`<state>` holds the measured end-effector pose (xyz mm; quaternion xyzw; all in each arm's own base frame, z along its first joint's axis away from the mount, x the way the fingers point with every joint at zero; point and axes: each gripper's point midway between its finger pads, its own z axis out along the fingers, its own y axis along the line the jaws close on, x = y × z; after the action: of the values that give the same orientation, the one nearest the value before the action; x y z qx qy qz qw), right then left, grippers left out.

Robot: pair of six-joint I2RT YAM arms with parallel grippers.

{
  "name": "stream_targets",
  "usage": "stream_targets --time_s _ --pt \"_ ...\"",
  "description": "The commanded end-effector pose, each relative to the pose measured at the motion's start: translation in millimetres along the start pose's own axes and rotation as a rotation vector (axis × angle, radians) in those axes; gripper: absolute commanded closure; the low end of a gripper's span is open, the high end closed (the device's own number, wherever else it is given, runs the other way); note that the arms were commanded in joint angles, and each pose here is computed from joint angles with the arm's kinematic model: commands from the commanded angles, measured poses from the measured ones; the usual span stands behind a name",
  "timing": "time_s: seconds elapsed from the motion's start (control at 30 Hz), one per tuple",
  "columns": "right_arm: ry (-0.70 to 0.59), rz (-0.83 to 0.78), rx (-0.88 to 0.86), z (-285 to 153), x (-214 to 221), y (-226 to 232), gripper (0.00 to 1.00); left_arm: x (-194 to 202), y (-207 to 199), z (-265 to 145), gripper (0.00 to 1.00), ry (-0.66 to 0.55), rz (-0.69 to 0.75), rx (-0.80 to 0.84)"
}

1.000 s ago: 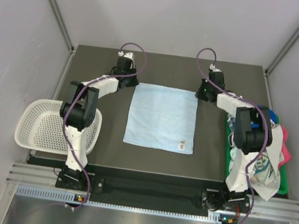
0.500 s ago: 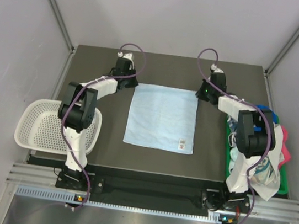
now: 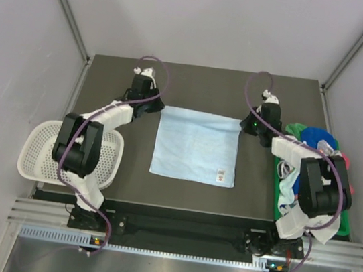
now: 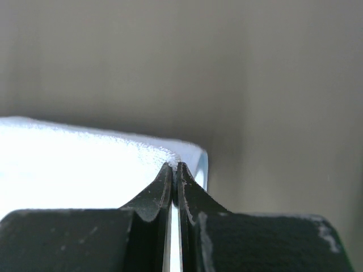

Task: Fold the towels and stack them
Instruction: Fold the towel

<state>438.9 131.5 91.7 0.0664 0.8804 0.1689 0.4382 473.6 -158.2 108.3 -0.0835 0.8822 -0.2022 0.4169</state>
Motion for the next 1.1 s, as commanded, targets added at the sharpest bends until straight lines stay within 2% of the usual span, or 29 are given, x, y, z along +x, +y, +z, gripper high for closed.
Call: stream_targets --time_s 0.0,0.13,0.17,0.37,0.8,1.07 --pt "-0.085 0.026 -0.013 -20.1 -5.3 4.3 1.0 0.1 -1.9 -23.7 1.0 -0.037 -0.029 -0.013" --pt "-0.098 0.058 -0.041 -41.3 13.1 5.2 1.0 38.8 11.0 -40.5 1.0 0.014 -0.067 -0.039" --pt "-0.079 0.058 -0.034 -44.4 27.3 0.7 1.0 39.6 7.6 -47.6 1.0 0.006 -0.069 -0.029" --pt "-0.098 0.049 -0.06 -74.1 46.1 2.3 1.0 66.7 16.2 -77.4 1.0 0.041 -0.064 -0.058" --pt "-0.122 0.082 -0.109 -124.1 65.7 6.0 1.0 98.8 18.9 -110.4 1.0 0.107 -0.068 -0.067" --pt "-0.086 0.093 -0.13 -137.5 91.4 9.1 1.0 109.5 17.6 -123.1 1.0 0.12 -0.065 -0.061"
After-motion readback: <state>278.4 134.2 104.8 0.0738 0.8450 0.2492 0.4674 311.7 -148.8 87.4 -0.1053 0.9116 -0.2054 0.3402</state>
